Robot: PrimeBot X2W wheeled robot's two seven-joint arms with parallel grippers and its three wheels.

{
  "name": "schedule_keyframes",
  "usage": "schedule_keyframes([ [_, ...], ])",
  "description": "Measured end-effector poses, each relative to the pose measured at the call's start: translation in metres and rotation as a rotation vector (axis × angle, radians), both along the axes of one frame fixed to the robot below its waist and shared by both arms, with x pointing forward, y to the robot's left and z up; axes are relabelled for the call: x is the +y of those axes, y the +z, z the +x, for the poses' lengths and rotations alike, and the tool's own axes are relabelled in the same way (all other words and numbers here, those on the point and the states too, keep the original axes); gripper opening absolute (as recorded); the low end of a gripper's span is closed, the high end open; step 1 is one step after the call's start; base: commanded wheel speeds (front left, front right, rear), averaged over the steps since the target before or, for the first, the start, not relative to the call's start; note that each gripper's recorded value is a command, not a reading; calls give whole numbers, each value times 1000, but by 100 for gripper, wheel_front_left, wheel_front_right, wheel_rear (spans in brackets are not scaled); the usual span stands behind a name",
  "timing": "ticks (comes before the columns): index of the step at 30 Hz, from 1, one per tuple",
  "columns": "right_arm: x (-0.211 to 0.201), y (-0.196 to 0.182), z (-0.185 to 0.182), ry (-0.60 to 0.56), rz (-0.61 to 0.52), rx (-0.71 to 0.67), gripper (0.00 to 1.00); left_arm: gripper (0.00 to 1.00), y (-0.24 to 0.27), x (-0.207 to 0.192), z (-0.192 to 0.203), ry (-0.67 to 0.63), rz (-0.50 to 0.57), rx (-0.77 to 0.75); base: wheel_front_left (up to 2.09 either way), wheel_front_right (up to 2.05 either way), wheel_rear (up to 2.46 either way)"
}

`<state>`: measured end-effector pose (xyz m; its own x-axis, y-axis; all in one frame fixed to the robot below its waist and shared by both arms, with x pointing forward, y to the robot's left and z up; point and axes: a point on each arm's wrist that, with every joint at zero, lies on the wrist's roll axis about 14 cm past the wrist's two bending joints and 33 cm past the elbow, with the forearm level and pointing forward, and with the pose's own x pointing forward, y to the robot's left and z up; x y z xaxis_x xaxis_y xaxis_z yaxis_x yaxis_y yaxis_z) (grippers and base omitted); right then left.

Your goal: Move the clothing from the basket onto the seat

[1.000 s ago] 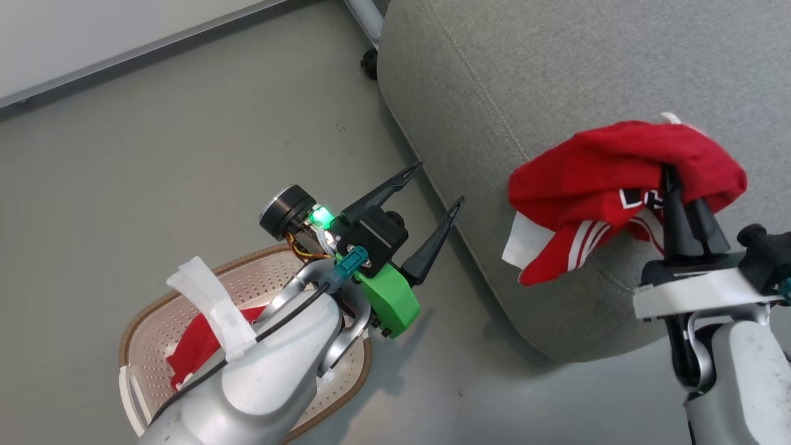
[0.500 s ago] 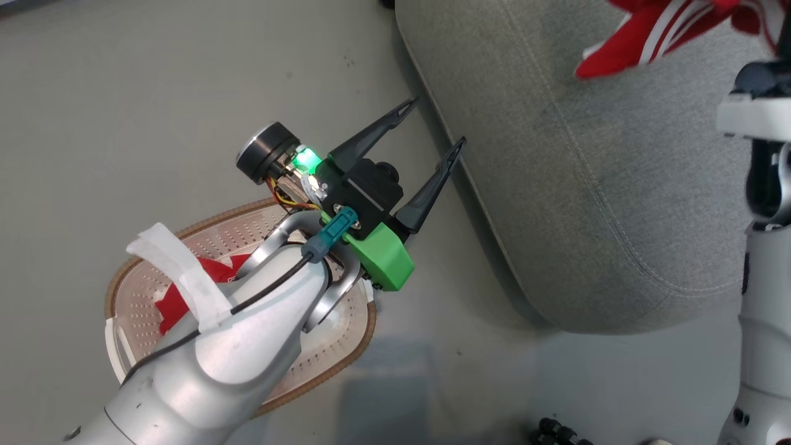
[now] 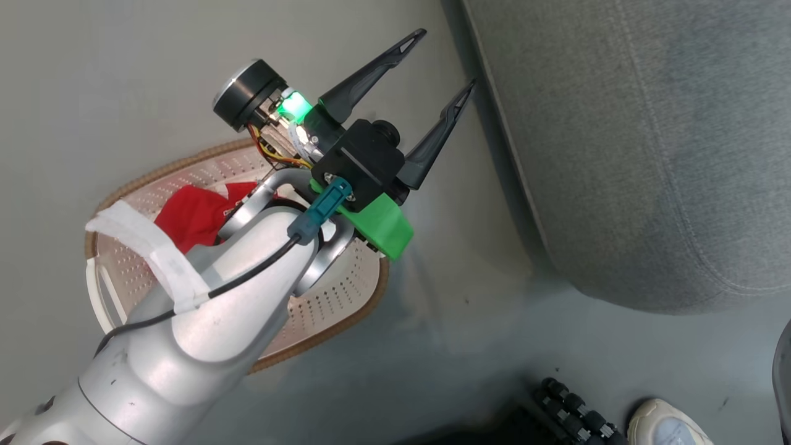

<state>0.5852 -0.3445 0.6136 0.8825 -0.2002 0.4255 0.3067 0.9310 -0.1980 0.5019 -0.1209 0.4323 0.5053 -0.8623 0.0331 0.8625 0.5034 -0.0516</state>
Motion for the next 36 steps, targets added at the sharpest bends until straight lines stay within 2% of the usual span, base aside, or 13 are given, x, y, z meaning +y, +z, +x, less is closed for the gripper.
schedule_keyframes([
  [6,-16,-67,14,-46,29,168,0,100,-21,7,7,16,3,31,0,0,0],
  [13,-41,-135,1,-128,105,336,0,100,-34,13,9,28,16,49,0,0,0],
  [19,-45,-167,-11,-156,161,417,0,100,-34,15,9,34,14,46,0,0,0],
  [24,-44,-179,-18,-164,188,452,0,100,-30,17,10,43,17,40,0,0,0],
  [25,-44,-179,-19,-165,189,454,45,100,-28,17,10,45,14,35,0,0,0],
  [26,-43,-177,-21,-165,191,448,100,100,-26,17,10,48,14,33,0,0,0],
  [31,-32,-169,-33,-142,192,433,100,100,-17,19,8,60,3,29,0,0,0],
  [36,-21,-160,-60,-120,174,429,100,100,-1,20,1,78,-17,24,0,0,0],
])
